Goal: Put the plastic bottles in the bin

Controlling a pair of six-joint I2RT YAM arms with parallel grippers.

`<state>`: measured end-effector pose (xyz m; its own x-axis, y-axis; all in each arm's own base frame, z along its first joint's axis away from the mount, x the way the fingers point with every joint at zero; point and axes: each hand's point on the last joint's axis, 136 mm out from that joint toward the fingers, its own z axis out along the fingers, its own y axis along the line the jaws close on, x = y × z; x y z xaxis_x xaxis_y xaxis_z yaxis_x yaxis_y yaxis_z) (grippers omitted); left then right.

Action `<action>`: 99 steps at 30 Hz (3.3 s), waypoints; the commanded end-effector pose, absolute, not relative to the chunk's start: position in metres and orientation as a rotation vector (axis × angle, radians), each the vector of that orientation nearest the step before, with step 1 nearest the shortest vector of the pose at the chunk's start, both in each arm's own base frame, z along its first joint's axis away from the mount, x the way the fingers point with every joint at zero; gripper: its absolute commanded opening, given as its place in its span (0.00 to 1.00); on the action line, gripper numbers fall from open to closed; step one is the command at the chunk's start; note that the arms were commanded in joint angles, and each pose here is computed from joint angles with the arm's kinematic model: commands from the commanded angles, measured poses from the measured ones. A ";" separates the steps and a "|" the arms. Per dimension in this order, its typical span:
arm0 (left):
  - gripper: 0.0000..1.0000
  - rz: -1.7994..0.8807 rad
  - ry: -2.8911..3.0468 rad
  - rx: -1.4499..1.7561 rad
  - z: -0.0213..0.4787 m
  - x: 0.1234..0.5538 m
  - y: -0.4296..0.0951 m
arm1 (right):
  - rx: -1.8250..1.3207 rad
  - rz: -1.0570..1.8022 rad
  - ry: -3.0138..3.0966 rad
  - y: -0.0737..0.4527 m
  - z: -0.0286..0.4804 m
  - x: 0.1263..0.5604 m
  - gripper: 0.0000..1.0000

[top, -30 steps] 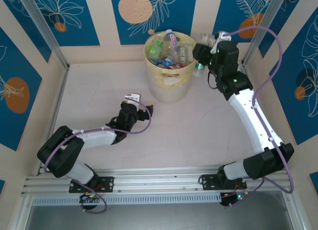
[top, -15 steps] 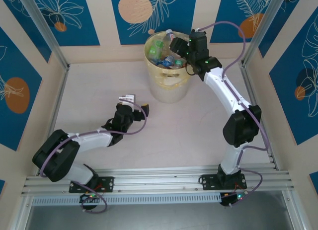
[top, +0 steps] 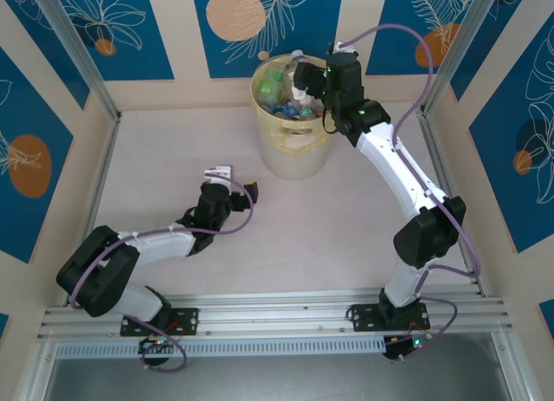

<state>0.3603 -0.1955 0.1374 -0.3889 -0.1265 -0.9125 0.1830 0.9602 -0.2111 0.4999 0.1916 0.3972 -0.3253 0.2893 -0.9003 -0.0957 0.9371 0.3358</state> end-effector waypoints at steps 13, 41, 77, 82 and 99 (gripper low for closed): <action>1.00 -0.323 1.962 -0.027 0.133 0.361 -0.182 | -0.416 0.414 2.093 0.288 0.340 0.518 0.89; 1.00 0.386 1.749 -0.427 0.195 0.310 0.055 | 0.277 0.132 1.847 0.021 0.296 0.387 0.99; 1.00 0.196 1.915 -0.042 0.092 0.390 0.002 | 0.003 0.185 1.764 0.019 0.117 0.361 0.99; 1.00 0.188 1.915 -0.027 0.093 0.390 -0.001 | 0.041 0.131 1.823 0.015 0.104 0.378 0.99; 1.00 0.187 1.917 -0.027 0.092 0.391 -0.001 | -0.072 0.289 1.956 0.034 0.094 0.395 0.99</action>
<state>0.3842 0.0008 0.0822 -0.3808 0.0669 -0.9222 -0.1083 0.9873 0.1164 0.3922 0.0222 0.0889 -0.3994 0.1118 -0.9099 -0.1110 0.9793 0.1690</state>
